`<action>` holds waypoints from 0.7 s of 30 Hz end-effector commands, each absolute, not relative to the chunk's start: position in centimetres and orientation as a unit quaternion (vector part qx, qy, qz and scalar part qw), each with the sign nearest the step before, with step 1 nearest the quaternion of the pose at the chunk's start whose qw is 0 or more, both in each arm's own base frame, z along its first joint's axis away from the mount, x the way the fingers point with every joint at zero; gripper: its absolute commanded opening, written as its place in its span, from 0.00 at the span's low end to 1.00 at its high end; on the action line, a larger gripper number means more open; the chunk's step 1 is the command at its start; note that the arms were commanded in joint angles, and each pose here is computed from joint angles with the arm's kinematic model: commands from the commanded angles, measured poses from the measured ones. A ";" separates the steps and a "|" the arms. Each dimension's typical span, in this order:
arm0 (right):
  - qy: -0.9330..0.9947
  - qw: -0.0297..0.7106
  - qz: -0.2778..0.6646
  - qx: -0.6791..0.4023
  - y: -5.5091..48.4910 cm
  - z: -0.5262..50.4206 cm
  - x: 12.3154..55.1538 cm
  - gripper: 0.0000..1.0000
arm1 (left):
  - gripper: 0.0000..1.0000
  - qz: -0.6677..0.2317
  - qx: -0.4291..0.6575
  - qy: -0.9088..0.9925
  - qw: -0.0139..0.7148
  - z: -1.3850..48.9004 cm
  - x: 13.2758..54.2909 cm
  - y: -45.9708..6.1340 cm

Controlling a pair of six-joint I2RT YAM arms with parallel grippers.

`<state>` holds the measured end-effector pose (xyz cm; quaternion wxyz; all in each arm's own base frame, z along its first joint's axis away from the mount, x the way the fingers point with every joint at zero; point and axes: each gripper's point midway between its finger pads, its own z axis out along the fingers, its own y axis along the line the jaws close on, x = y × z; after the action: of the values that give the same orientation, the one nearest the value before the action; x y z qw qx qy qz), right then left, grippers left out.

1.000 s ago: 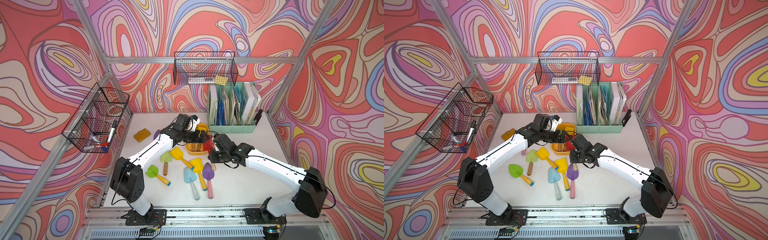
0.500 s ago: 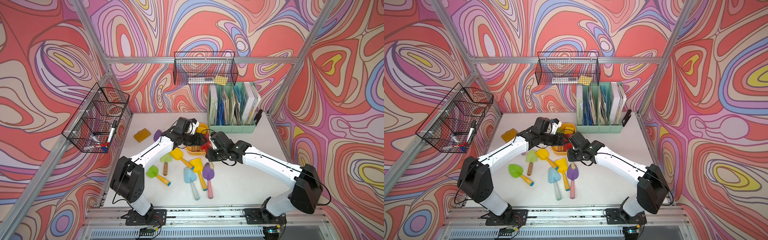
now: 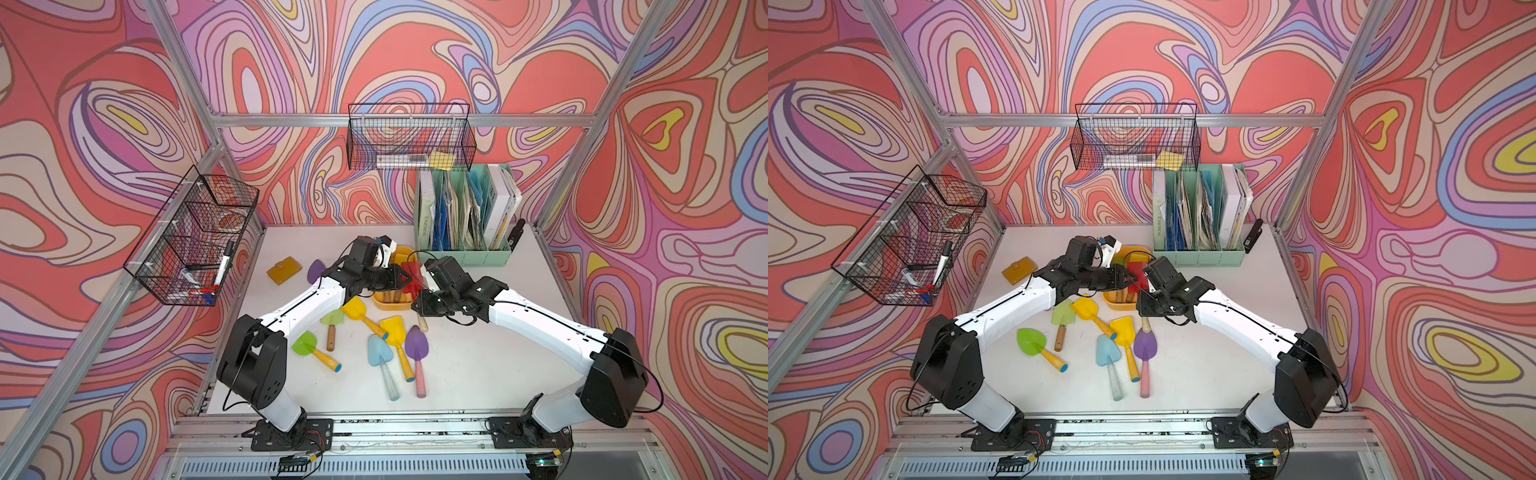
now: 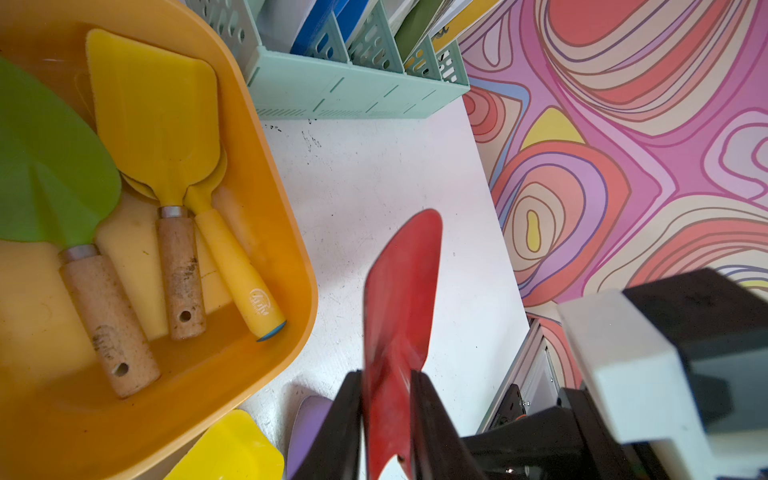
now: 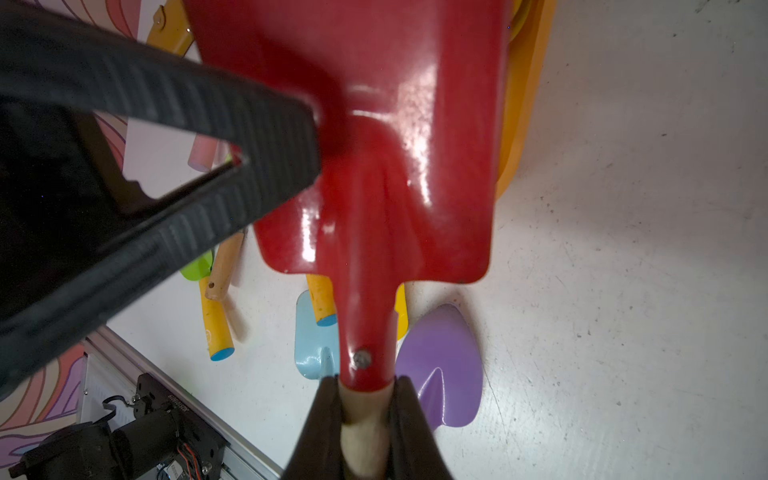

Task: Put the shovel into the storage box
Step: Pick up the shovel from the center of the board.

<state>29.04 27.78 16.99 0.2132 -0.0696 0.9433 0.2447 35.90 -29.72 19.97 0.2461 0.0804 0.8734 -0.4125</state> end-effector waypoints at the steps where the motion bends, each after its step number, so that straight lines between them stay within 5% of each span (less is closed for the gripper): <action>1: 0.927 0.239 0.278 -0.074 28.4 19.4 29.6 0.00 | 0.19 -0.434 0.094 0.854 0.270 22.2 35.6 -30.2; 14: 0.926 0.241 0.284 -0.067 28.3 19.6 29.8 0.02 | 0.00 -0.435 0.091 0.856 0.266 21.6 35.8 -30.4; 18: 0.925 0.246 0.284 -0.063 28.0 20.0 29.9 0.35 | 0.00 -0.427 0.088 0.858 0.271 21.3 36.2 -30.2; 21: 0.925 0.250 0.281 -0.060 27.5 20.3 29.9 0.47 | 0.00 -0.421 0.084 0.860 0.275 21.1 37.0 -29.7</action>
<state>29.47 27.79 18.22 0.2231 -0.0619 0.9355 0.2668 36.33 -29.63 20.36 0.2599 0.0765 0.8699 -0.4122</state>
